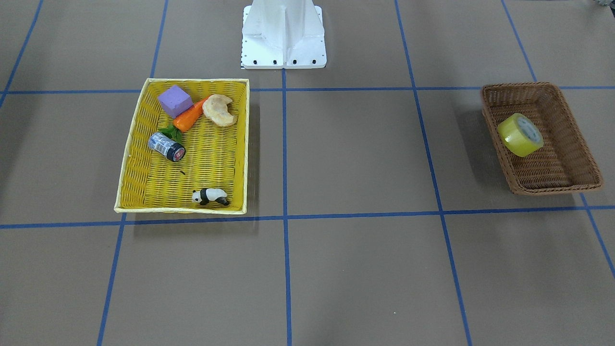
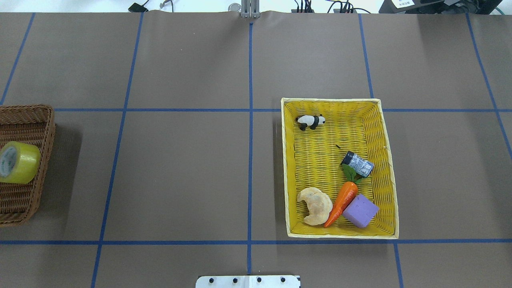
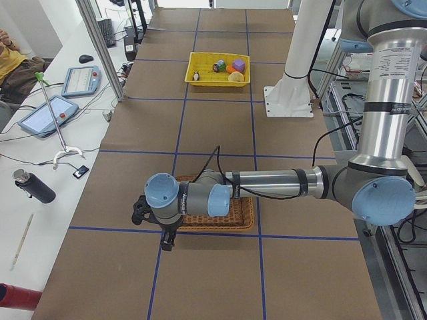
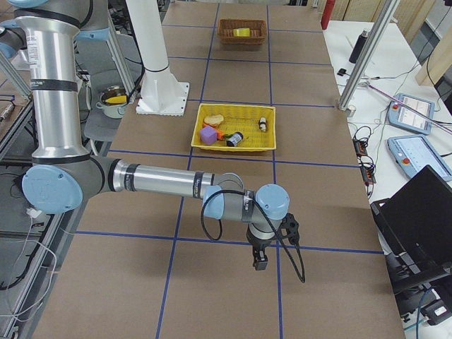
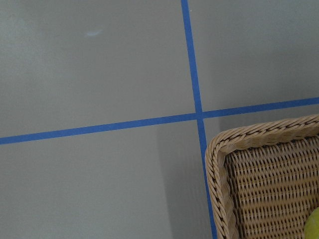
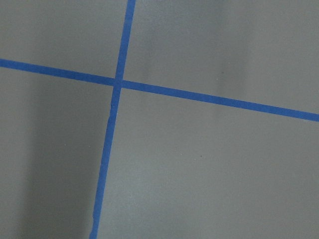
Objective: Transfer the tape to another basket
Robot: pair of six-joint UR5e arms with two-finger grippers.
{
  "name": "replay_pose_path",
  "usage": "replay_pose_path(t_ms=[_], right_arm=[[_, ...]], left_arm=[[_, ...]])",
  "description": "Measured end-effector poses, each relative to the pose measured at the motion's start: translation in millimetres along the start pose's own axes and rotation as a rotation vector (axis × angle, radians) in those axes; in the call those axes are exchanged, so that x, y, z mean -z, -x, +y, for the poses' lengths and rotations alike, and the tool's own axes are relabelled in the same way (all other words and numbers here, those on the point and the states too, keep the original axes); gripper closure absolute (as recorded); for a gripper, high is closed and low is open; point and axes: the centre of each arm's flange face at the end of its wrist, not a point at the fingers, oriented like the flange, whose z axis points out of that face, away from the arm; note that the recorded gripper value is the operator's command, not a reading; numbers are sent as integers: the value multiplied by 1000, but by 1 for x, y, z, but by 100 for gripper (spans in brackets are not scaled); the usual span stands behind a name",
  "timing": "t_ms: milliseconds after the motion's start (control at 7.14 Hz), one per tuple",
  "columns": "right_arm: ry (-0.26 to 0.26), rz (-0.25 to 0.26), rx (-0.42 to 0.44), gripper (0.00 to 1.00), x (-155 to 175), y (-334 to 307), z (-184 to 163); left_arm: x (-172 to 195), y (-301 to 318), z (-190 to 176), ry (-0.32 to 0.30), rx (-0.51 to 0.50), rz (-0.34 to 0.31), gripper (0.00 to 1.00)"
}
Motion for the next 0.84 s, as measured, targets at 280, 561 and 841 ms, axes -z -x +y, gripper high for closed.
replay_pose_path(t_ms=[280, 561, 841], right_arm=[[1, 0, 0, 0, 0, 0, 0], [1, 0, 0, 0, -1, 0, 0], [1, -1, 1, 0, -1, 0, 0]], left_arm=[[0, 0, 2, 1, 1, 1, 1], [-1, 0, 2, 1, 0, 1, 1], [0, -1, 2, 0, -2, 1, 1]])
